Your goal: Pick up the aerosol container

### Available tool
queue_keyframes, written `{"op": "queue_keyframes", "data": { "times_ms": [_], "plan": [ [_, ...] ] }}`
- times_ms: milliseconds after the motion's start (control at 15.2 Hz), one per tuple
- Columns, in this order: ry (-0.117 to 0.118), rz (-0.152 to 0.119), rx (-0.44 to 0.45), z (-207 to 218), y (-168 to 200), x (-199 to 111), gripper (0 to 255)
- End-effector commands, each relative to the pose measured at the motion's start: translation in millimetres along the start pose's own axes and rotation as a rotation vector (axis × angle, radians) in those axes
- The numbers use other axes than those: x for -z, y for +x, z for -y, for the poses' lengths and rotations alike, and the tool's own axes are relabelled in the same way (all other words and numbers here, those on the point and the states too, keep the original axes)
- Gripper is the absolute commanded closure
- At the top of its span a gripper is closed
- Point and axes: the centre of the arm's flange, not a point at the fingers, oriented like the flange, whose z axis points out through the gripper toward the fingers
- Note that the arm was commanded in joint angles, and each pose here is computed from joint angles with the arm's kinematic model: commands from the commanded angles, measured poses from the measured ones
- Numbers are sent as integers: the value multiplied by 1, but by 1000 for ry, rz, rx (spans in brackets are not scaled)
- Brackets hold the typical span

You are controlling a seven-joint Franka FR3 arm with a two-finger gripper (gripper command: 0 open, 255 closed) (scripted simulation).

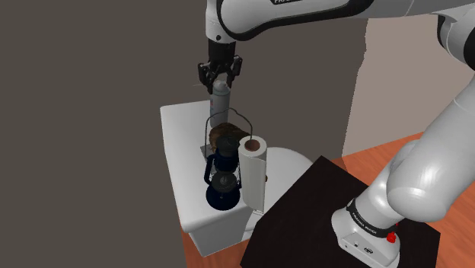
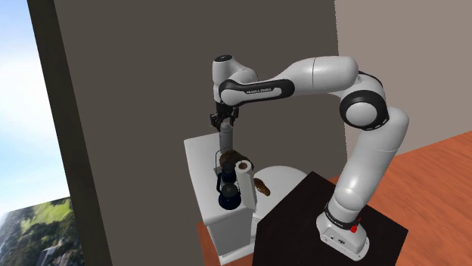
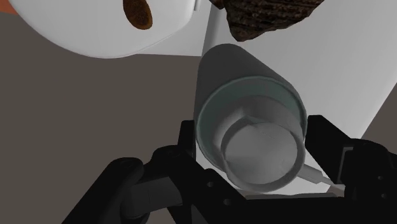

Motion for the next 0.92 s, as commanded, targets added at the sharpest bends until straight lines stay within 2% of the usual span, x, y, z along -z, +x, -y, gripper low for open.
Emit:
{"op": "queue_keyframes", "data": {
  "times_ms": [0,858],
  "plan": [
    [-1,2,0,0,0,-1,255],
    [-1,2,0,-3,6,62,255]
  ]
}}
